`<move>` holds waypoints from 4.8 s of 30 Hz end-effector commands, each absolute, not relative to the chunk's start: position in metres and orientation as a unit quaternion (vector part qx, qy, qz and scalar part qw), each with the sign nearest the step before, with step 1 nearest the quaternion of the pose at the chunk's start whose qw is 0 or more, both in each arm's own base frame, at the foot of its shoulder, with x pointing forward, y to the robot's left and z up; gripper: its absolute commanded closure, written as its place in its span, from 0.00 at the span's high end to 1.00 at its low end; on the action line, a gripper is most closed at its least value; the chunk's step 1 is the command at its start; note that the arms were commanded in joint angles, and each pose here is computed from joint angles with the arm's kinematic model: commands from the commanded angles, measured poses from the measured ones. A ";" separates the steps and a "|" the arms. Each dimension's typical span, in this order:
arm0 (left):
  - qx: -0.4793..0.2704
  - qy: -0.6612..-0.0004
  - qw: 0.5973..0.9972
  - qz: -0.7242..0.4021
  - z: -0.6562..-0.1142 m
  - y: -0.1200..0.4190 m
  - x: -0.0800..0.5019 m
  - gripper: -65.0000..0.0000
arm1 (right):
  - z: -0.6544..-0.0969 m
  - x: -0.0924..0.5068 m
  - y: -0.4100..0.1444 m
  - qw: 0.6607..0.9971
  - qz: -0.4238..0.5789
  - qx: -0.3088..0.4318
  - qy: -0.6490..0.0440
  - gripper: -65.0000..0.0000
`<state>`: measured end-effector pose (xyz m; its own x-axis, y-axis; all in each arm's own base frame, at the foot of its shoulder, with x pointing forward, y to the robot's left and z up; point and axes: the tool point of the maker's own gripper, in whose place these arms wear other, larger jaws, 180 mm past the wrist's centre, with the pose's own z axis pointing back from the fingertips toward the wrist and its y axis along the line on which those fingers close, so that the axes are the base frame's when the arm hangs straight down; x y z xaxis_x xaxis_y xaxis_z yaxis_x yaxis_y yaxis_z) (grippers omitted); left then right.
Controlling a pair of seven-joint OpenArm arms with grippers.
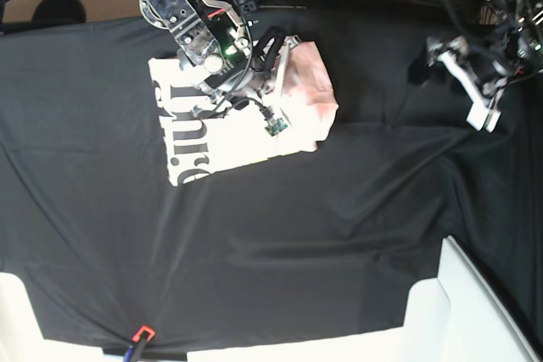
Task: Fold the T-shirt properly
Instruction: 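Press the folded shirt flat with the right gripper, then withdraw it, then lower the left gripper onto the folded shirt's edge and grasp it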
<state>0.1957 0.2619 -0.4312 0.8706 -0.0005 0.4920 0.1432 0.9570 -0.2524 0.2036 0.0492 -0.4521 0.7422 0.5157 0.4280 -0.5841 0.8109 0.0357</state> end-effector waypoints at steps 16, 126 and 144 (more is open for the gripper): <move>-0.317 -0.319 0.893 -0.006 -0.413 0.163 0.233 0.96 | -0.459 0.226 -0.022 0.954 0.206 0.040 -0.213 0.08; -0.415 -0.248 0.875 0.025 -0.458 0.071 0.235 0.89 | -0.418 0.259 -0.153 0.940 0.038 -0.044 -0.336 0.08; -0.456 -0.186 0.870 0.014 -0.482 0.006 0.234 0.89 | -0.438 0.253 -0.156 0.949 0.036 -0.045 -0.308 0.08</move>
<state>0.2407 0.0082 -0.4762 0.9157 0.2324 0.3277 0.1470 0.5652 -0.8118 0.2424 -0.1531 -0.4495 0.8343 0.0946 0.5432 -0.0475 0.9938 -0.1001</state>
